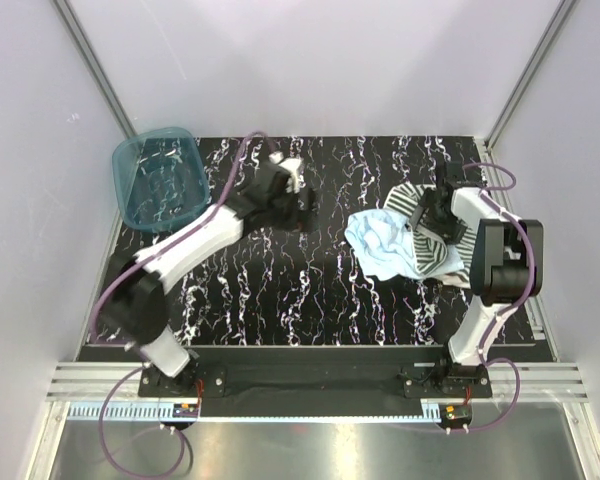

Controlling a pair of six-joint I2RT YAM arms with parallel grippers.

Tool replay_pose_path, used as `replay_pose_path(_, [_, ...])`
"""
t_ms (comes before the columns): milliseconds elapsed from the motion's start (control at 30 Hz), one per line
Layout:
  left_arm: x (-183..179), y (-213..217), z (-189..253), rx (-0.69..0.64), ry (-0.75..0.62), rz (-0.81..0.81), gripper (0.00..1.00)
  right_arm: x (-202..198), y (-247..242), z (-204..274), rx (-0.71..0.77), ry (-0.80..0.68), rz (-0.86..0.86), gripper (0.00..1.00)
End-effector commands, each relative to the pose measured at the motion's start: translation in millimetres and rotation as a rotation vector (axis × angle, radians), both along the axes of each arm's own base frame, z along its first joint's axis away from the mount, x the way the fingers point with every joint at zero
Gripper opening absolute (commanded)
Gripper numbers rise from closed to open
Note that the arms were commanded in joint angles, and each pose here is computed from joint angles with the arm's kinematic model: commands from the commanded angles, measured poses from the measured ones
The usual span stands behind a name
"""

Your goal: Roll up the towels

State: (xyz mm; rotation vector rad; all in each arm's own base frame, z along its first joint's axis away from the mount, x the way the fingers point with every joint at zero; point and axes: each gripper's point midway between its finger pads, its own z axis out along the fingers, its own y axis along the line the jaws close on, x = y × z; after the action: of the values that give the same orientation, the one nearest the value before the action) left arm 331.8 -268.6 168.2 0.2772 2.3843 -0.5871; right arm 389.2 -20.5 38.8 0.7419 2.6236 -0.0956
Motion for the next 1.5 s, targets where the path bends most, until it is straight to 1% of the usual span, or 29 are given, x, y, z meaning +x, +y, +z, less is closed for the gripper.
replay_pose_path(0, [29.5,-50.7,9.4,-0.027,-0.047,-0.041,0.99,29.4,-4.0,5.9,-0.020,-0.070,0.031,0.94])
replay_pose_path(33, [31.1,-64.2,5.9,-0.017,-0.045,-0.058,0.99,33.1,-4.9,7.4,-0.022,-0.085,0.032,0.81])
replay_pose_path(100, [47.2,-89.3,-5.2,0.001,-0.032,-0.081,0.99,35.2,-8.7,11.0,-0.038,-0.099,0.036,0.61])
replay_pose_path(133, [49.4,-100.6,-10.0,0.011,-0.033,-0.093,0.99,37.5,-9.9,13.4,-0.043,-0.110,0.039,0.37])
replay_pose_path(267, [60.7,-141.9,-45.0,0.001,0.005,-0.136,0.99,40.3,-7.1,28.7,-0.035,-0.131,0.069,0.19])
replay_pose_path(333, [65.7,-157.0,-46.1,-0.023,-0.012,-0.135,0.99,39.2,-4.2,34.4,-0.026,-0.141,0.082,0.17])
replay_pose_path(367, [68.0,-164.2,-61.7,-0.022,0.012,-0.134,0.99,37.7,-3.4,39.8,-0.021,-0.153,0.089,0.14])
replay_pose_path(400, [73.8,-175.7,-51.9,-0.052,0.001,-0.144,0.99,37.6,-2.3,41.8,-0.016,-0.158,0.091,0.11])
replay_pose_path(467, [78.3,-186.0,-76.2,-0.042,0.047,-0.155,0.99,38.5,-0.3,51.9,-0.009,-0.179,0.101,0.05])
replay_pose_path(500, [83.6,-197.3,-65.4,-0.074,0.029,-0.172,0.99,37.8,-0.6,54.6,-0.012,-0.177,0.108,0.04])
replay_pose_path(567, [86.3,-205.3,-83.9,-0.080,0.051,-0.185,0.95,42.3,0.7,68.2,-0.009,-0.202,0.116,0.04])
replay_pose_path(633, [87.7,-213.4,-83.4,-0.115,0.049,-0.204,0.79,44.2,2.0,79.0,-0.005,-0.216,0.126,0.02])
replay_pose_path(667, [87.6,-215.2,-85.2,-0.125,0.053,-0.203,0.48,49.6,2.5,90.6,-0.005,-0.244,0.130,0.02])
replay_pose_path(700, [86.1,-216.7,-85.6,-0.136,0.057,-0.210,0.33,52.0,2.4,96.0,-0.006,-0.253,0.130,0.01])
replay_pose_path(733, [85.5,-216.3,-88.4,-0.139,0.056,-0.209,0.11,55.6,-0.8,101.9,-0.015,-0.266,0.119,0.00])
replay_pose_path(767, [84.3,-215.2,-90.3,-0.138,0.065,-0.202,0.00,65.5,-2.3,115.4,-0.019,-0.300,0.112,0.00])
replay_pose_path(933, [60.9,-195.8,-99.2,-0.103,0.103,-0.222,0.00,105.9,-11.0,158.1,-0.034,-0.382,0.081,0.00])
replay_pose_path(967, [57.0,-191.2,-72.8,-0.129,0.062,-0.225,0.00,123.7,-17.1,175.5,-0.054,-0.427,0.069,0.00])
replay_pose_path(1000, [40.0,-170.3,-100.6,-0.076,0.110,-0.207,0.00,128.1,-21.5,180.6,-0.062,-0.427,0.056,0.00])
replay_pose_path(1033, [38.4,-166.1,-74.2,-0.107,0.059,-0.203,0.00,135.5,-26.9,188.5,-0.074,-0.445,0.037,0.00])
replay_pose_path(1100, [20.0,-142.1,-91.6,-0.056,0.094,-0.183,0.00,156.9,-39.4,204.9,-0.083,-0.490,-0.002,0.00])
replay_pose_path(1133, [14.1,-135.6,-78.4,-0.065,0.080,-0.181,0.00,163.4,-46.0,209.3,-0.100,-0.504,-0.024,0.00])
replay_pose_path(1200, [5.4,-123.6,-76.9,-0.048,0.081,-0.173,0.00,183.9,-55.8,212.0,-0.113,-0.543,-0.052,0.03])
replay_pose_path(1233, [-4.1,-113.0,-74.7,-0.040,0.084,-0.170,0.00,189.3,-56.4,207.6,-0.103,-0.542,-0.045,0.12])
replay_pose_path(1267, [-6.9,-107.9,-73.3,-0.035,0.080,-0.169,0.00,199.1,-57.7,196.2,-0.097,-0.530,-0.041,0.60])
replay_pose_path(1300, [-8.2,-101.7,-72.2,-0.020,0.073,-0.156,0.00,196.3,-58.2,186.2,-0.083,-0.490,-0.034,0.76])
replay_pose_path(1333, [-12.9,-93.9,-69.5,-0.004,0.074,-0.150,0.04,198.3,-54.3,174.9,-0.058,-0.460,-0.016,0.84])
replay_pose_path(1400, [-14.3,-86.5,-68.4,0.024,0.067,-0.146,0.35,185.9,-47.6,159.1,-0.021,-0.392,-0.009,0.94])
replay_pose_path(1467, [-18.2,-78.3,-66.4,0.049,0.065,-0.145,0.71,161.3,-30.7,144.2,0.049,-0.352,0.027,0.97])
